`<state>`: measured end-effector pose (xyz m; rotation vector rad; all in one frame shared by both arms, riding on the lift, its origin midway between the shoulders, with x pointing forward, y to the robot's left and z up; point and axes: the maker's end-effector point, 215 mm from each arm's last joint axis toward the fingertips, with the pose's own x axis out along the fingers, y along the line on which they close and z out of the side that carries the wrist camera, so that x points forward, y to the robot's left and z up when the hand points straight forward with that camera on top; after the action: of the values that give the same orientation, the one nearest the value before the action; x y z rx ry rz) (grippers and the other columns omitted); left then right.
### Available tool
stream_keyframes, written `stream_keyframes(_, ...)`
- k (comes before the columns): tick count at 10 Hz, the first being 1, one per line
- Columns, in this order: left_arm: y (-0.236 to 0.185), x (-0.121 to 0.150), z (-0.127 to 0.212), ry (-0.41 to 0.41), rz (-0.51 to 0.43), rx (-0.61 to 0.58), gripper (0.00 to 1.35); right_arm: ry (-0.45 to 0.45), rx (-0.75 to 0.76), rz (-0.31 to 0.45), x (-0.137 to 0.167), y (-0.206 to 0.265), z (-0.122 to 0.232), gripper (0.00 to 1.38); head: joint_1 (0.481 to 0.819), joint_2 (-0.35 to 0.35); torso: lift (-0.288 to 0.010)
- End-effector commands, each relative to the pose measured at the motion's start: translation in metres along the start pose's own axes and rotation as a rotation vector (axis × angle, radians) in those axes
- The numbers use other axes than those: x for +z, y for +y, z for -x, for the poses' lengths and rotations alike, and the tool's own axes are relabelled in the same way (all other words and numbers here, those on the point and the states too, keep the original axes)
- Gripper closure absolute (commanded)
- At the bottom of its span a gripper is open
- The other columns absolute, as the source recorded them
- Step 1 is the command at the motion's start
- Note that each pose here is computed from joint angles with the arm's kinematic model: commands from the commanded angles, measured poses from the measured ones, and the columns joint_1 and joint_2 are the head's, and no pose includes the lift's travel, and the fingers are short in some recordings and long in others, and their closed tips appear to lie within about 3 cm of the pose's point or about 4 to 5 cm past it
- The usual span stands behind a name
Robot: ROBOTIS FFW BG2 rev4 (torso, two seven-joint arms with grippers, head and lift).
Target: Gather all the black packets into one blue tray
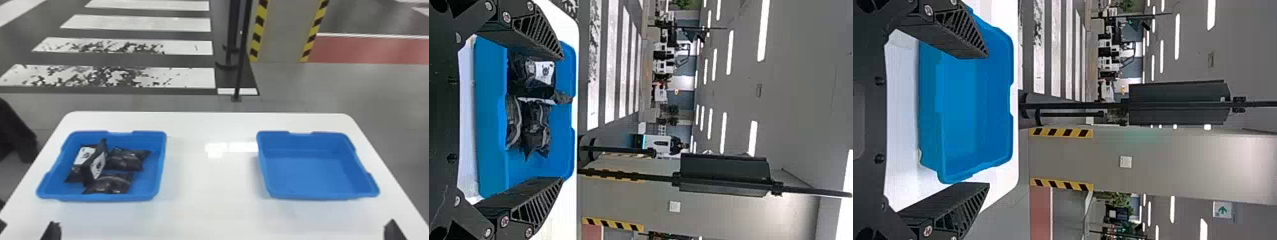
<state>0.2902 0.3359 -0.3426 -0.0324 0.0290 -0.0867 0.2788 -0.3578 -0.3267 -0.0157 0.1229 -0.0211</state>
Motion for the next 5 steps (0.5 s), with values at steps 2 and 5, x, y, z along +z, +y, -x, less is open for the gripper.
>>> stream_keyframes(2, -0.0012, -0.0031, -0.0002, 0.007, 0.01, 0.002, 0.18, -0.005, 0.001, -0.002, 0.0012, 0.0008, -0.0011, 0.11, 0.695, -0.047, -0.11)
stream_keyframes(5, -0.0021, -0.0032, -0.0015, 0.008, 0.015, 0.0, 0.18, -0.003, 0.001, -0.008, -0.0008, 0.0018, -0.0016, 0.11, 0.695, -0.048, -0.11)
